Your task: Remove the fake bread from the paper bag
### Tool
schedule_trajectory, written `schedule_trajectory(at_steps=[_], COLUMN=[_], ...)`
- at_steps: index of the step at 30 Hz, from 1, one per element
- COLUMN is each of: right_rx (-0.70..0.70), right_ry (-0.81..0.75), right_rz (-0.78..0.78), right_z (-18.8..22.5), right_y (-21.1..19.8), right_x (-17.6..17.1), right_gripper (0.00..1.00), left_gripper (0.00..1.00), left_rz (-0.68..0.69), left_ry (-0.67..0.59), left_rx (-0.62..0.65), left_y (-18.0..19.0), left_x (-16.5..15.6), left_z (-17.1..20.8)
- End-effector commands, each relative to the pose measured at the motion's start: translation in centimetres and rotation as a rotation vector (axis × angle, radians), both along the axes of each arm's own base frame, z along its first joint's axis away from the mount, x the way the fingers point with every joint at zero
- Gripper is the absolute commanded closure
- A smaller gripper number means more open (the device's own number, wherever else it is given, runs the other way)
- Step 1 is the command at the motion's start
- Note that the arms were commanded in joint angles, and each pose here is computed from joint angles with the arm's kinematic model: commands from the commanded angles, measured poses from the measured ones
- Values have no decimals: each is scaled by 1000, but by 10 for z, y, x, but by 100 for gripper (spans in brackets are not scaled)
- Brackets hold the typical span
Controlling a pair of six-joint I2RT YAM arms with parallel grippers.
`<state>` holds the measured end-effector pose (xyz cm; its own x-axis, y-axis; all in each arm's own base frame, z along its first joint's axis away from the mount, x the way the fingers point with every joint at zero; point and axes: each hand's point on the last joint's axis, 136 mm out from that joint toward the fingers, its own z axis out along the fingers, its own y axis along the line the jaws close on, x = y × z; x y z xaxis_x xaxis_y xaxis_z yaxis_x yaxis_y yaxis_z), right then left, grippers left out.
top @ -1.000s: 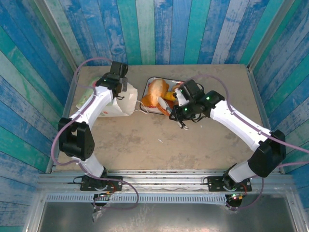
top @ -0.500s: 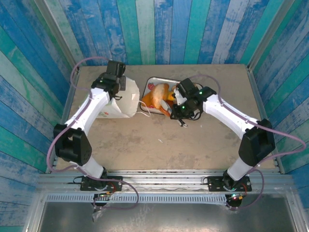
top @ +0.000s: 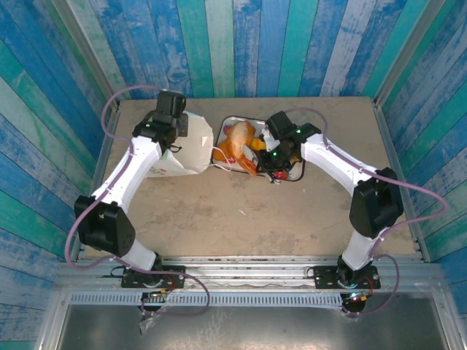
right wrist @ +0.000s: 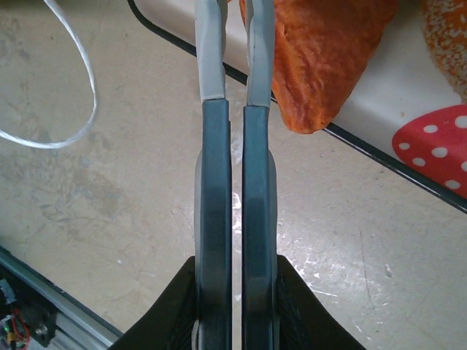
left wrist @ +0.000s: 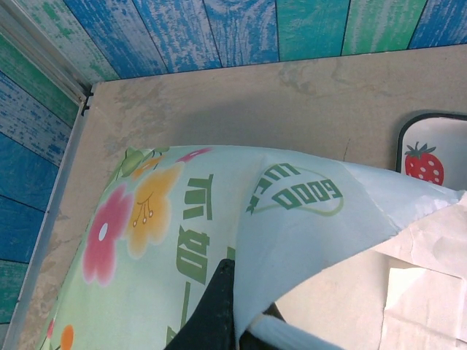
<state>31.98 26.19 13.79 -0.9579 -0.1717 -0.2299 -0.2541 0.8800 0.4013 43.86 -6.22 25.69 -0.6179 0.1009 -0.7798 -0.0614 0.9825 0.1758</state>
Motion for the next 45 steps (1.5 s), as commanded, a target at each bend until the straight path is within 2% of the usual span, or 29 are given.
schedule_trajectory(at_steps=[1,7,14,39,45], right_rx=[16,28,39,58,65], right_ry=[-4,-12,-19,-51,-58], right_rz=[-13,-22,-28,-52,-55], right_z=[4,11,17,36,40], right_y=[1,0,-1,-13,-15], right_x=[4,3,1,-15,-19], right_gripper=[84,65,59,59,63], left_gripper=[100,100,99,100,100], left_rz=[-2,1,-1,7,2], left_ry=[-61,-75,-94,-116,-129], left_rx=[-18,-16,-19,5,13], left_y=[5,7,7,12,13], left_x=[-14,-18,-19,-14,-16], left_z=[28,35,44,54,61])
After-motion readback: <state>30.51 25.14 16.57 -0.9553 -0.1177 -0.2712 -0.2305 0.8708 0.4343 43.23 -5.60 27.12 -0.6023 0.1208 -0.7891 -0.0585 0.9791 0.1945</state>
